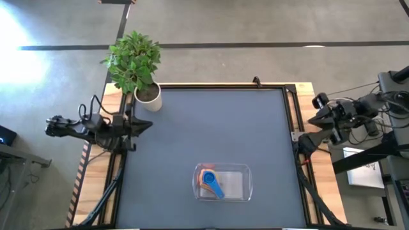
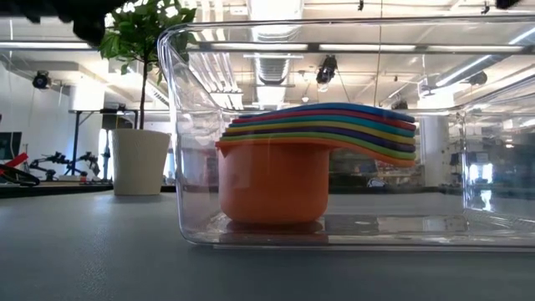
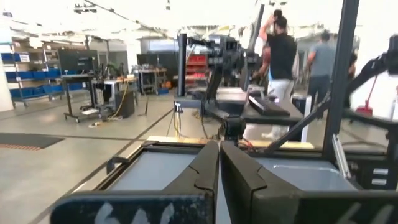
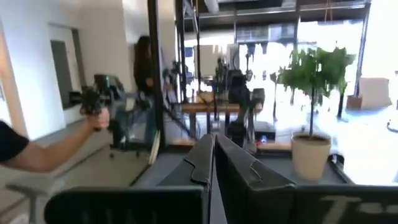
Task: Nest measuring cups in basket
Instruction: Return to Home Position
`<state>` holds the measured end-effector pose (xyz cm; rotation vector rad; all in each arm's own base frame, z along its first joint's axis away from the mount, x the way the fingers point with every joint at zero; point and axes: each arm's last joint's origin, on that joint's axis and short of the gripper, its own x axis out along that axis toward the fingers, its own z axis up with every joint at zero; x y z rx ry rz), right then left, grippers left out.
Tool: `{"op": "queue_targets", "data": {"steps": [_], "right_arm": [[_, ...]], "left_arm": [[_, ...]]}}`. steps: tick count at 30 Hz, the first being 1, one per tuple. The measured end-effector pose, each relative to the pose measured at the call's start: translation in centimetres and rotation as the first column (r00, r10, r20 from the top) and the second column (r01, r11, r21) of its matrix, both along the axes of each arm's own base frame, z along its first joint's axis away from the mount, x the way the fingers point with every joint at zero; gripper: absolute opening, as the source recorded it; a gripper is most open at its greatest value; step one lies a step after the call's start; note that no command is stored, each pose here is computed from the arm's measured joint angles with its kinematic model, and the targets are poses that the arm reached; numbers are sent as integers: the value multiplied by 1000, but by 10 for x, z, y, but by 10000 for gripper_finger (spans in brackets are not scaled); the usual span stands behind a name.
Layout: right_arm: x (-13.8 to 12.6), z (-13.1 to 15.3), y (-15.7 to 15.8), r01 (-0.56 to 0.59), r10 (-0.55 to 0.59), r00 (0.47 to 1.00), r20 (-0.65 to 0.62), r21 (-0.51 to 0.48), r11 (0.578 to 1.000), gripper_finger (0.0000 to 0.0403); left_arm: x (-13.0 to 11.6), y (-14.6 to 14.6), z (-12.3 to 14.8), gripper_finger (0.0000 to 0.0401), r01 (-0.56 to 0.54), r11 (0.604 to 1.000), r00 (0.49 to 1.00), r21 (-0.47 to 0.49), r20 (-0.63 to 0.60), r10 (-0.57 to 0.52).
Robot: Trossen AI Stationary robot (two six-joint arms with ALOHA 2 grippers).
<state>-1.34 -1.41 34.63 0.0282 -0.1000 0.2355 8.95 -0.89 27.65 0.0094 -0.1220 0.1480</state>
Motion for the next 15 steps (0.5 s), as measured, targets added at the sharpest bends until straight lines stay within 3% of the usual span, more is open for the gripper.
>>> {"op": "queue_targets", "data": {"steps": [3,5,7,11,15], "right_arm": [[4,-19,2,1,-1,1000,-10,32,999,8],[12,-37,5,12,-17,989,-145,-34,999,8],[21,-35,10,-1,1,994,-110,-2,1000,8],[38,-50,20,-13,6,986,-169,-42,999,8],[44,-52,23,-41,37,989,-143,-25,999,8]], "left_arm": [[-4,1,-19,0,3,1000,999,-24,43,-2],[-5,1,-34,0,3,999,998,-35,59,-1],[-5,2,-49,0,2,999,999,-42,55,0],[0,0,-78,0,7,998,1000,-67,31,-5],[5,-2,-93,0,49,997,997,-66,57,-45]]}}
